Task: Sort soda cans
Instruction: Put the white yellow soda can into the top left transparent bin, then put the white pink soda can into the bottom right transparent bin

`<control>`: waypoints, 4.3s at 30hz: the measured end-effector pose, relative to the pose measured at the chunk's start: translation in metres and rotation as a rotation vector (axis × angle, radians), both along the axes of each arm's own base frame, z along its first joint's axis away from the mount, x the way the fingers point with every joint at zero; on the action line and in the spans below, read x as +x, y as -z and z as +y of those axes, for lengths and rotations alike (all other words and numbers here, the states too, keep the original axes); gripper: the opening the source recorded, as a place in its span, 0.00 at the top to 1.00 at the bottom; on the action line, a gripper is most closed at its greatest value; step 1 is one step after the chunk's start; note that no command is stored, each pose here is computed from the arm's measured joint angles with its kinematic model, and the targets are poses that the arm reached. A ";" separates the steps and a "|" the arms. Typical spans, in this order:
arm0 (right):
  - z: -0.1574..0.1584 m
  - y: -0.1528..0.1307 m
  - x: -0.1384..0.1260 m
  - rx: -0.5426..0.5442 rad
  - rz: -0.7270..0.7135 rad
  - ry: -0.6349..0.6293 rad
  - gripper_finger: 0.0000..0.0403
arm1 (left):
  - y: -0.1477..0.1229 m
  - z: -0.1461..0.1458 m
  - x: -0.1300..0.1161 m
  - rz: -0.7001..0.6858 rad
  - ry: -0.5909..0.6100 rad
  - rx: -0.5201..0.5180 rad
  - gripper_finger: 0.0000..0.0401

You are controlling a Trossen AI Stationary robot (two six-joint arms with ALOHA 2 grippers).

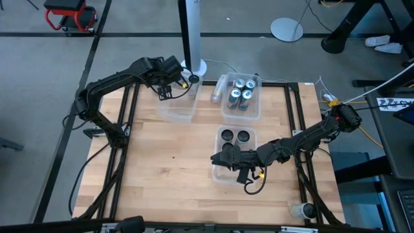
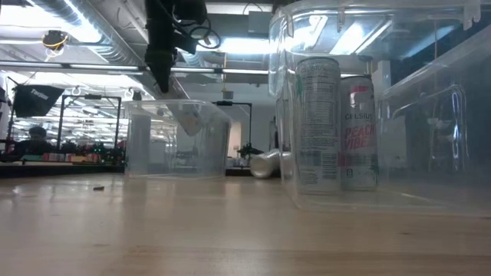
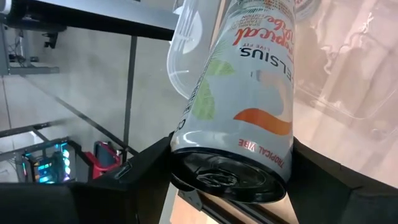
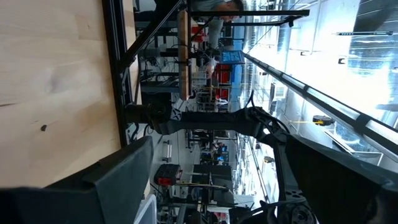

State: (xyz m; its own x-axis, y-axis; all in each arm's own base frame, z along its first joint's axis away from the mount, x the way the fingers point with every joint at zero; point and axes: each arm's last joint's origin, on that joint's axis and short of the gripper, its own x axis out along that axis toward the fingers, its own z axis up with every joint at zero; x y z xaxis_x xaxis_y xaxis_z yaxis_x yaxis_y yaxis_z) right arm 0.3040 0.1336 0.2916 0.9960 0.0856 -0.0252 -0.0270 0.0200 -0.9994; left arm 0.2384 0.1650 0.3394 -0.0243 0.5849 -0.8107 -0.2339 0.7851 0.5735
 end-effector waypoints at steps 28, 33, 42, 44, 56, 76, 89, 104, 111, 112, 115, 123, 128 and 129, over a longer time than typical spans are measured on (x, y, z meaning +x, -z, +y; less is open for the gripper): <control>0.000 0.000 0.000 -0.004 0.004 0.000 0.09 | 0.062 0.028 0.033 0.184 0.010 -0.146 0.37; 0.000 0.001 0.000 -0.005 0.005 0.000 0.09 | 0.066 0.031 0.037 0.175 0.020 -0.145 0.31; 0.000 0.000 0.000 -0.005 0.005 0.000 0.09 | 0.064 0.040 0.042 0.108 0.031 -0.085 0.25; 0.000 0.001 0.000 -0.005 0.005 0.000 0.09 | 0.064 0.042 0.042 0.096 0.030 -0.084 0.25; 0.000 0.001 0.000 -0.009 0.014 0.000 0.09 | 0.056 0.038 0.040 0.183 0.011 0.001 0.24; 0.000 0.001 0.000 -0.007 0.006 0.000 0.09 | -0.045 -0.006 -0.023 -0.160 -0.102 0.189 0.24; 0.000 0.001 0.000 -0.013 0.005 0.000 0.09 | -0.032 0.004 -0.026 -0.076 -0.181 0.151 0.05; -0.007 0.002 0.003 -0.013 0.016 0.038 0.09 | -0.021 0.020 -0.032 -0.067 -0.328 0.237 0.05; -0.014 0.008 0.010 0.006 0.020 0.073 0.09 | 0.011 0.054 -0.051 -0.020 -0.430 0.086 0.05; -0.014 0.008 0.010 0.006 0.020 0.074 0.09 | 0.014 0.058 -0.052 -0.015 -0.440 0.068 0.05; -0.016 0.007 0.011 0.008 0.016 0.080 0.09 | 0.024 0.069 -0.054 -0.038 -0.448 -0.030 0.05; -0.016 0.009 0.011 0.002 0.030 0.080 0.09 | 0.043 0.090 -0.059 -0.039 -0.484 -0.126 0.05; -0.016 0.009 0.011 0.002 0.030 0.080 0.09 | 0.052 0.100 -0.064 -0.063 -0.507 -0.196 0.05; -0.016 0.009 0.011 0.002 0.029 0.080 0.09 | 0.054 0.102 -0.065 -0.072 -0.512 -0.212 0.05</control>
